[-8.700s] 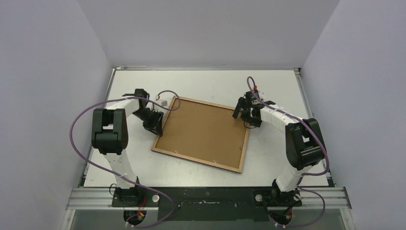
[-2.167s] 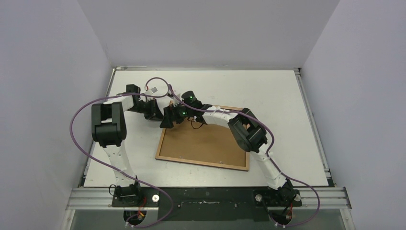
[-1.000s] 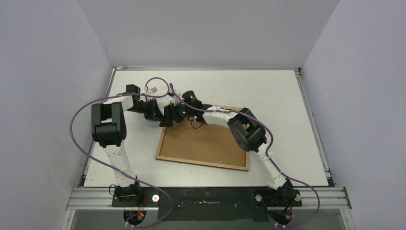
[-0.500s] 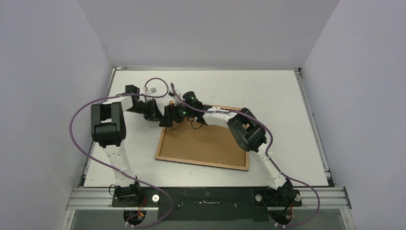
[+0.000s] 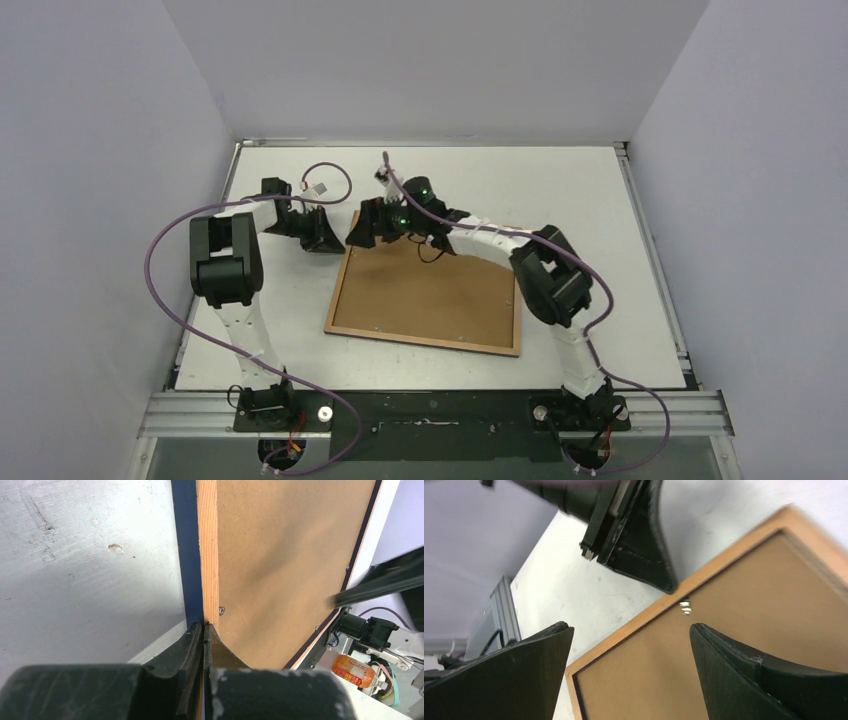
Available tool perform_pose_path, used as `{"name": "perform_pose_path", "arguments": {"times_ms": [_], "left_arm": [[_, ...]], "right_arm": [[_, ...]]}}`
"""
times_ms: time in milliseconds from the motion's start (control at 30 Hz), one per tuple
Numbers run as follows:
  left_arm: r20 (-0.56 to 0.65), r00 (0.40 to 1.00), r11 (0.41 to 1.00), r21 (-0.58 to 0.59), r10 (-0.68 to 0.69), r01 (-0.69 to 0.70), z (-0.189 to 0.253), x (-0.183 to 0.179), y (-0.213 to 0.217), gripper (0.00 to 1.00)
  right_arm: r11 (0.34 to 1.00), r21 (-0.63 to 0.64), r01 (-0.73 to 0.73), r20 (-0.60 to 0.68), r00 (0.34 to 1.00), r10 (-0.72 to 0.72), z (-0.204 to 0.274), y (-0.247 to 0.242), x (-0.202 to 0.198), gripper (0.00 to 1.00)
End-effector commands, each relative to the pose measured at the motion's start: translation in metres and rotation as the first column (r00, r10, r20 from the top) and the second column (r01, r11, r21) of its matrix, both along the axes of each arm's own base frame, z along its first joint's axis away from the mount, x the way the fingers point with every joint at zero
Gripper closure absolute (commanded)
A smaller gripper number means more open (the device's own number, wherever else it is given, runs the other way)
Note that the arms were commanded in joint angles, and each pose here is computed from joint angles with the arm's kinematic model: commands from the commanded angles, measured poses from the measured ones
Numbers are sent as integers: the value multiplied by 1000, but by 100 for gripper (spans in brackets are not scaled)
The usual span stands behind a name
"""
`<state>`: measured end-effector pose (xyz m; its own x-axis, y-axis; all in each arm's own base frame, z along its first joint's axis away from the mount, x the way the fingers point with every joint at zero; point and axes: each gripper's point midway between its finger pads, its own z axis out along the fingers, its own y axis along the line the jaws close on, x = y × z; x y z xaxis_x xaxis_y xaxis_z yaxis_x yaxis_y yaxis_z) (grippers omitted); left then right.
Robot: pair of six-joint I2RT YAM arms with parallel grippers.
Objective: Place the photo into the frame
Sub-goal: Install the photo frame at the center of the board, then adjust the photo frame at the center of the board.
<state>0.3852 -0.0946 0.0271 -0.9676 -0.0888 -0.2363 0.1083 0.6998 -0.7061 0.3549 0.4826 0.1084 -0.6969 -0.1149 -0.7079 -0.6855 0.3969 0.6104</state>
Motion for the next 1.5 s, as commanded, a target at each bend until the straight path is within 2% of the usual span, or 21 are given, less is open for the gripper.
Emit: {"name": "perform_pose_path", "arguments": {"times_ms": [0, 67, 133, 233, 333, 433, 567, 833, 1033, 1267, 1433, 1467], "left_arm": [[15, 1000, 997, 70, -10, 9, -2, -6, 12, 100], [18, 1000, 997, 74, -17, 16, -3, -7, 13, 100], [22, 999, 996, 81, -30, 28, -5, -9, 14, 100], [30, 998, 995, 88, -48, 45, -6, -11, 14, 100], [50, 996, 993, 97, -75, 70, -5, -15, 15, 100], [66, 991, 989, 98, -115, 108, -3, -20, 14, 100], [100, 980, 980, 115, -172, 160, -3, -28, 12, 100], [93, 950, 947, 150, -298, 283, -14, -52, -9, 100], [105, 887, 884, 193, -449, 425, -19, -77, -47, 100], [93, 790, 793, 146, -606, 592, -15, -111, -71, 100], [59, 721, 723, 96, -690, 684, -10, -134, -78, 100], [53, 720, 721, 89, -692, 687, -7, -134, -77, 96]], "right_arm": [[947, 43, 317, 102, 942, -320, 89, -81, 52, 10], [857, -109, 503, 95, 864, -495, 68, -140, 68, 10], [716, -276, 641, 95, 760, -643, 41, -207, 72, 10], [490, -421, 763, 164, 596, -786, 16, -298, 63, 10], [391, -462, 796, 151, 505, -850, -1, -354, 51, 10], [347, -494, 797, 131, 463, -877, -17, -383, 42, 10], [364, -541, 758, 68, 471, -879, -44, -389, 35, 10], [536, -458, 709, -89, 564, -821, -56, -353, 54, 10], [607, -389, 693, -117, 616, -779, -46, -321, 97, 10], [673, -352, 651, -114, 684, -721, -36, -290, 138, 10], [681, -345, 645, -113, 692, -713, -41, -281, 159, 10], [678, -345, 649, -107, 691, -715, -41, -281, 163, 10]]}}
